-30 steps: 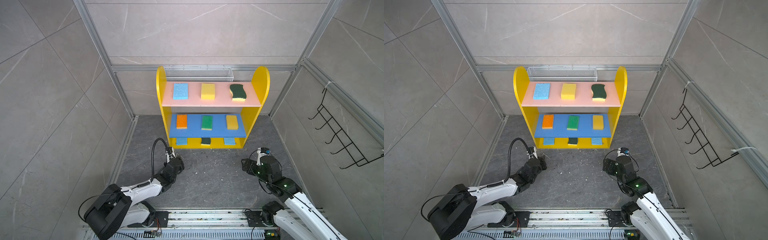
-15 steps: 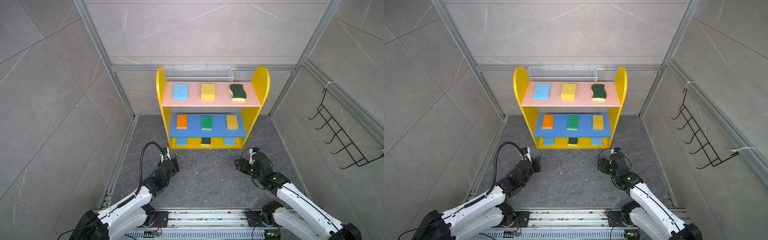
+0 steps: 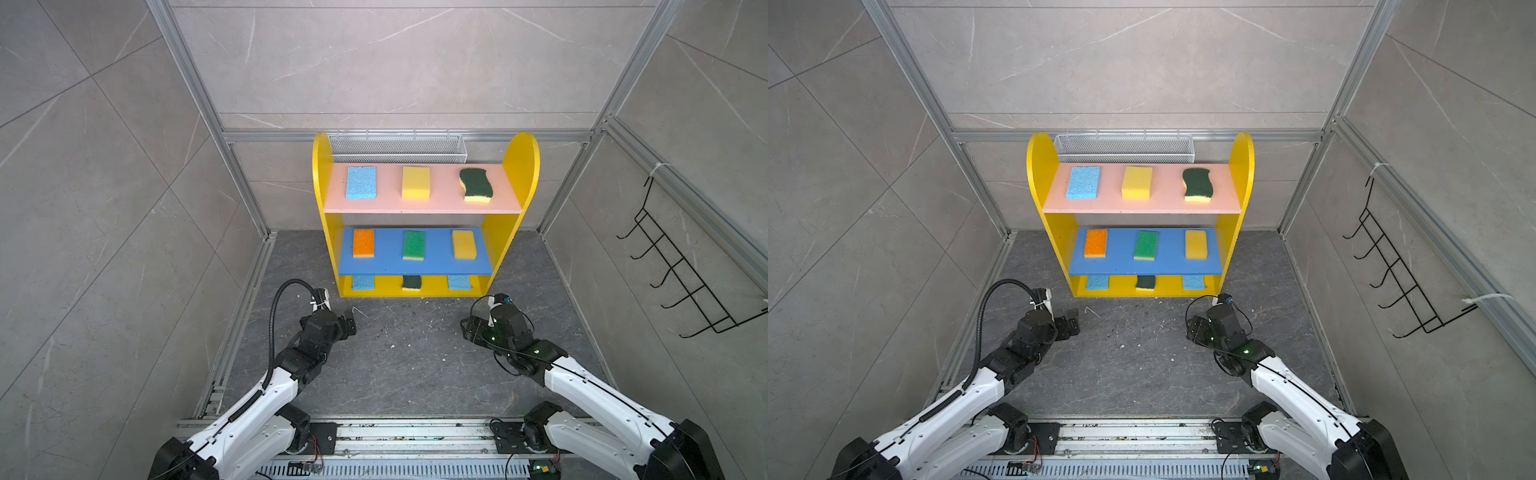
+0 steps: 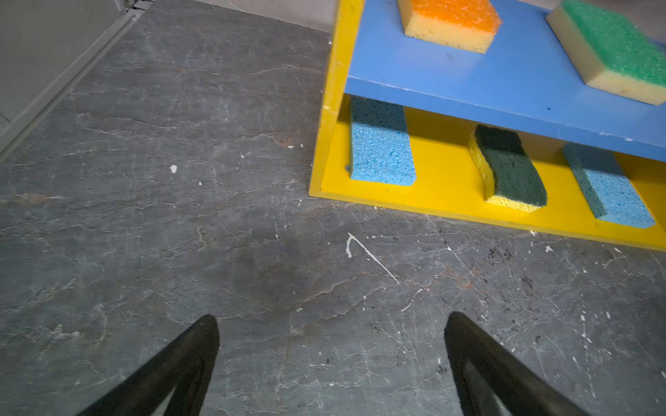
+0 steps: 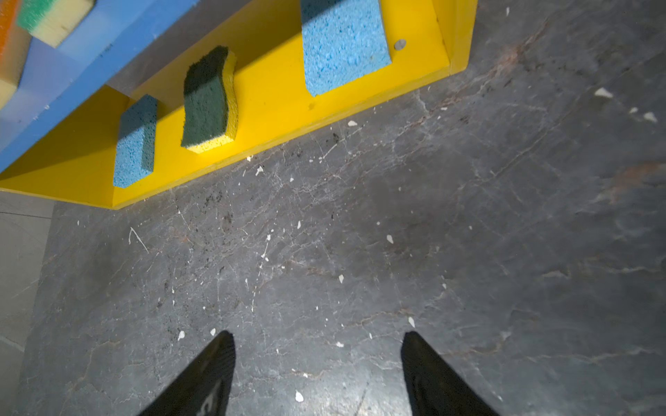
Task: Arrange cleaning sponges on a shelf
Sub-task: Reset both arms
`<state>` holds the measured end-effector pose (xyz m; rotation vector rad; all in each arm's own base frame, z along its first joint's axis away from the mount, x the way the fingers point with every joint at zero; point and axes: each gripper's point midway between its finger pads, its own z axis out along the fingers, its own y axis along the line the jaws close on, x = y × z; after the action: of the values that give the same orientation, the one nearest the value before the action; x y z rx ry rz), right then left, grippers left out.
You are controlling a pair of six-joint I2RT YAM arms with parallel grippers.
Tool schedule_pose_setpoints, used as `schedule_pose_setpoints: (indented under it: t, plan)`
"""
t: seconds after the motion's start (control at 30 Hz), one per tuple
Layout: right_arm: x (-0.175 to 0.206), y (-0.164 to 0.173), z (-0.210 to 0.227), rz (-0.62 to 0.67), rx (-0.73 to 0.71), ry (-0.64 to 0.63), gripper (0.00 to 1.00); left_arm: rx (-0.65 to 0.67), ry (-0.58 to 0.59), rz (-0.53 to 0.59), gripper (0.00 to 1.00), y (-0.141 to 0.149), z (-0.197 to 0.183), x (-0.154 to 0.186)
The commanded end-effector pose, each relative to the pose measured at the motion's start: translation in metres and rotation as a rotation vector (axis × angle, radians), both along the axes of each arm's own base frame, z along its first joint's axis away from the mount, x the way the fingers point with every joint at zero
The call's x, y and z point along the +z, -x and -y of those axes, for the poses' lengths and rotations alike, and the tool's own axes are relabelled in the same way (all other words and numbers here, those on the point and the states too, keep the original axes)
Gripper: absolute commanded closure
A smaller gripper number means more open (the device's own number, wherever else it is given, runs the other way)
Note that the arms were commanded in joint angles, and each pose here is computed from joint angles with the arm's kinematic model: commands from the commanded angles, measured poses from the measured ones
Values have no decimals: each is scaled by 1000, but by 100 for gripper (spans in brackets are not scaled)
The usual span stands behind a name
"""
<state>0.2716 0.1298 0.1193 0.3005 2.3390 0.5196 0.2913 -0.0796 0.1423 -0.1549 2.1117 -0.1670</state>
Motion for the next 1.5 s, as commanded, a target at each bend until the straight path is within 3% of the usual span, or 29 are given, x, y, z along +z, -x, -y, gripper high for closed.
schedule_pose_setpoints:
  t: [0.0,0.17,0.43,0.73,0.87,1.3,1.47]
  plan:
    - [14,-6,8,32,-30,50,23,-8,17,31,0,-6,-11,16]
    - [22,-11,21,59,-62,121,19,89,45,37,0,-20,-47,24]
    - [26,-31,51,73,-123,206,15,352,122,61,0,-40,-125,15]
    - [22,-64,105,68,-245,222,13,582,147,53,0,-44,-197,-29]
    - [12,-75,130,64,-297,194,14,611,105,16,0,-45,-210,-39]
    - [1,-96,181,169,-386,195,15,530,36,131,0,-54,-206,-34]
    - [1,-106,184,210,-364,230,15,461,44,79,0,-69,-199,-39]
